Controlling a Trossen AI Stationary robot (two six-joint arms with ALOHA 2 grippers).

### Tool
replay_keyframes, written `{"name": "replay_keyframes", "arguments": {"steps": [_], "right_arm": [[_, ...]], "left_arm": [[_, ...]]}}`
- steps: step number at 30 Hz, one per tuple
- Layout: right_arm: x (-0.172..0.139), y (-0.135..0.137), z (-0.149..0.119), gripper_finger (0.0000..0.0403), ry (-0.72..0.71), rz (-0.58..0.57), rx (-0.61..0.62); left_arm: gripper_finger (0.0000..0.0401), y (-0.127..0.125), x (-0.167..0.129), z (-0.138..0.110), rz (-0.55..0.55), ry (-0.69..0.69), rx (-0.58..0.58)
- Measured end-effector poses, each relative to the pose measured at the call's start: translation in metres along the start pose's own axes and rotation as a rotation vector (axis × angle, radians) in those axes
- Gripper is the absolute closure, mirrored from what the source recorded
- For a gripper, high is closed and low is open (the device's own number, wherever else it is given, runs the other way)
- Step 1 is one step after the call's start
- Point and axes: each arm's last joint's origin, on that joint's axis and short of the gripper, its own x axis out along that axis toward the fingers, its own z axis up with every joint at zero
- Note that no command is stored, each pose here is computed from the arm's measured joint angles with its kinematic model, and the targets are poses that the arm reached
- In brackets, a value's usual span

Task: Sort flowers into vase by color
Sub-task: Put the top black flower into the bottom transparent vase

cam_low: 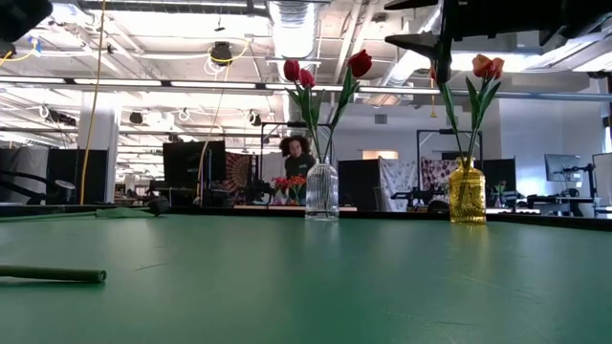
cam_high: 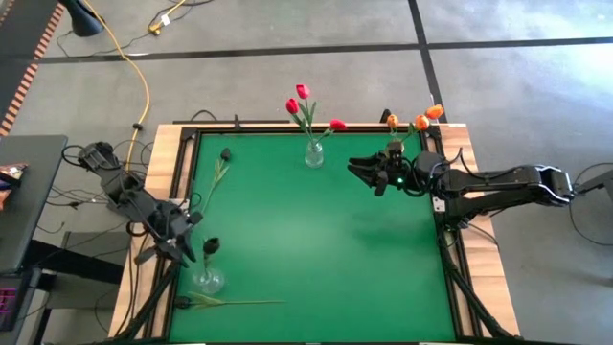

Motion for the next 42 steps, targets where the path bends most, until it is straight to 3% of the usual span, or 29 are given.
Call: {"name": "replay_keyframes", "arguments": {"steps": [5,12,16,20,26,30,34,37,42], "right_arm": [[0.000,0.000,0.000,0.0158,0.004,0.007,-0.051],[0.000,0.000,0.000,0.0158,0.007,0.010,-0.055],[0.000,0.002,-0.001,0.0158,0.030,0.041,-0.054],[0.000,0.003,-0.002,0.0158,0.056,0.076,-0.052],[-0.001,0.005,-0.004,0.0158,0.073,0.103,-0.108],[-0.001,0.005,-0.004,0.0158,0.074,0.109,-0.155],[-0.001,0.005,-0.004,0.0158,0.077,0.114,-0.156],[-0.001,0.006,-0.005,0.0158,0.102,0.151,-0.156],[-0.001,0.008,-0.006,0.0158,0.139,0.202,-0.155]], "left_arm": [[0.0308,-0.006,-0.016,0.008,0.070,-0.017,-0.037],[0.0308,-0.017,-0.062,0.039,0.469,-0.267,-0.033],[0.0308,-0.028,-0.090,0.061,0.652,-0.404,0.028],[0.0308,-0.036,-0.114,0.077,0.856,-0.605,-0.039],[0.0308,-0.050,-0.124,0.106,0.998,-0.768,-0.050],[0.0308,-0.056,-0.101,0.134,1.046,-0.730,0.020],[0.0308,-0.045,-0.069,0.164,1.147,-0.638,0.025],[0.0308,-0.023,-0.050,0.188,1.156,-0.550,-0.014],[0.0308,0.043,-0.039,0.214,1.155,-0.356,-0.191]]}}
